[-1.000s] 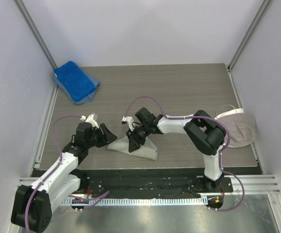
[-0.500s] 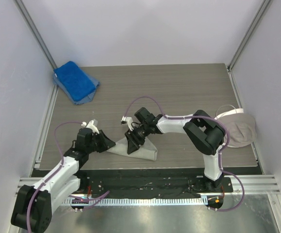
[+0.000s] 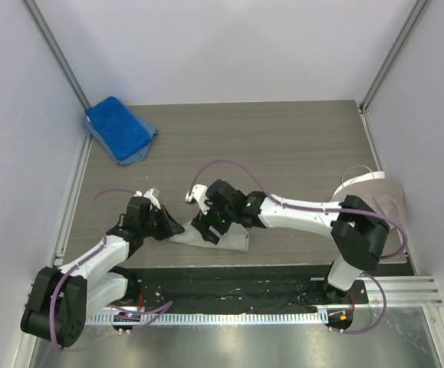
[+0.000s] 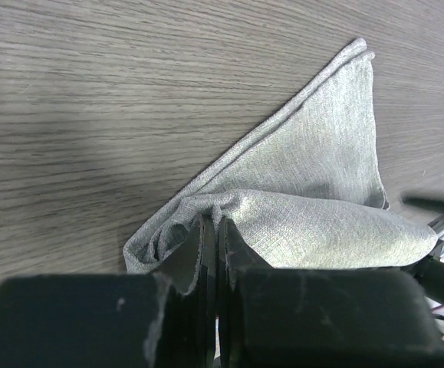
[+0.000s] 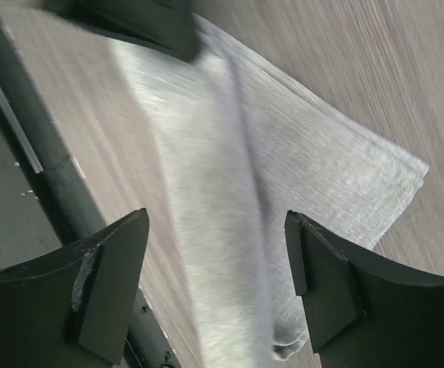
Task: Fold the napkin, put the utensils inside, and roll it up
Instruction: Roll the napkin with the utensil
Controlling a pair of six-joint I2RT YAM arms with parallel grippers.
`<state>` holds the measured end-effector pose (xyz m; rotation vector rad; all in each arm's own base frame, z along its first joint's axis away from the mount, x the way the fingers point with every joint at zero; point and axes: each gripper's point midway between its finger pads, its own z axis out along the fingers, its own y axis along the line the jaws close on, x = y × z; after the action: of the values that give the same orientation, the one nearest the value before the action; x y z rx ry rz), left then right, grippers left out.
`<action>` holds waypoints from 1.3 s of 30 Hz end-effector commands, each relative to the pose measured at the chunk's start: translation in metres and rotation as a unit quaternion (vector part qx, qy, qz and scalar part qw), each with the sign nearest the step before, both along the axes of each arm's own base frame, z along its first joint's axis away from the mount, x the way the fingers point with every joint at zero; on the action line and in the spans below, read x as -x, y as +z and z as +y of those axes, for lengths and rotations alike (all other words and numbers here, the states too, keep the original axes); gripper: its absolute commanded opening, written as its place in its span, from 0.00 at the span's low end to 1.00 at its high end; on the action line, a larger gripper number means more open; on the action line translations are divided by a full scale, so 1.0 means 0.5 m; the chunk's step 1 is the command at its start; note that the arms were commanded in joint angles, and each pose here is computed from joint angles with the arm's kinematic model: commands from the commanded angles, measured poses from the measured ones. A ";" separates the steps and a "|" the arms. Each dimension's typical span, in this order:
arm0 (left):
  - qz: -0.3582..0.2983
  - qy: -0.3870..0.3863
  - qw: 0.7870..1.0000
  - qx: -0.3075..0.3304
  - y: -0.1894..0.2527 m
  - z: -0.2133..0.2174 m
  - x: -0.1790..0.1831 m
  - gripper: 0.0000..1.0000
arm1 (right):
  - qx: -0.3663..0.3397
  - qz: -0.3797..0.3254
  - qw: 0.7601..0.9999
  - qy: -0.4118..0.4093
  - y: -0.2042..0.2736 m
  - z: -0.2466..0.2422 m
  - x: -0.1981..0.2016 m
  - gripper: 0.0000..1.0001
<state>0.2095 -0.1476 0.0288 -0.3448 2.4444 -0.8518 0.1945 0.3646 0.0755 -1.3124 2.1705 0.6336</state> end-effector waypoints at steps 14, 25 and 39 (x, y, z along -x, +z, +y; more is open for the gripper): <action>0.034 -0.007 0.999 -0.012 -0.007 0.000 0.001 0.00 | 0.108 -0.164 0.979 0.044 -0.065 0.012 0.023 0.79; 0.019 -0.013 1.000 -0.004 0.014 -0.009 -0.016 0.00 | 0.128 -0.103 0.984 0.069 -0.133 -0.006 0.057 0.51; -0.062 0.048 0.996 -0.051 0.087 0.045 -0.048 0.64 | 0.040 0.158 0.983 0.088 -0.169 -0.016 0.124 0.35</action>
<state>0.2298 -0.1365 0.0633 -0.3439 2.3700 -0.7486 0.1718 0.3695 0.0212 -1.5129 2.1569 0.6115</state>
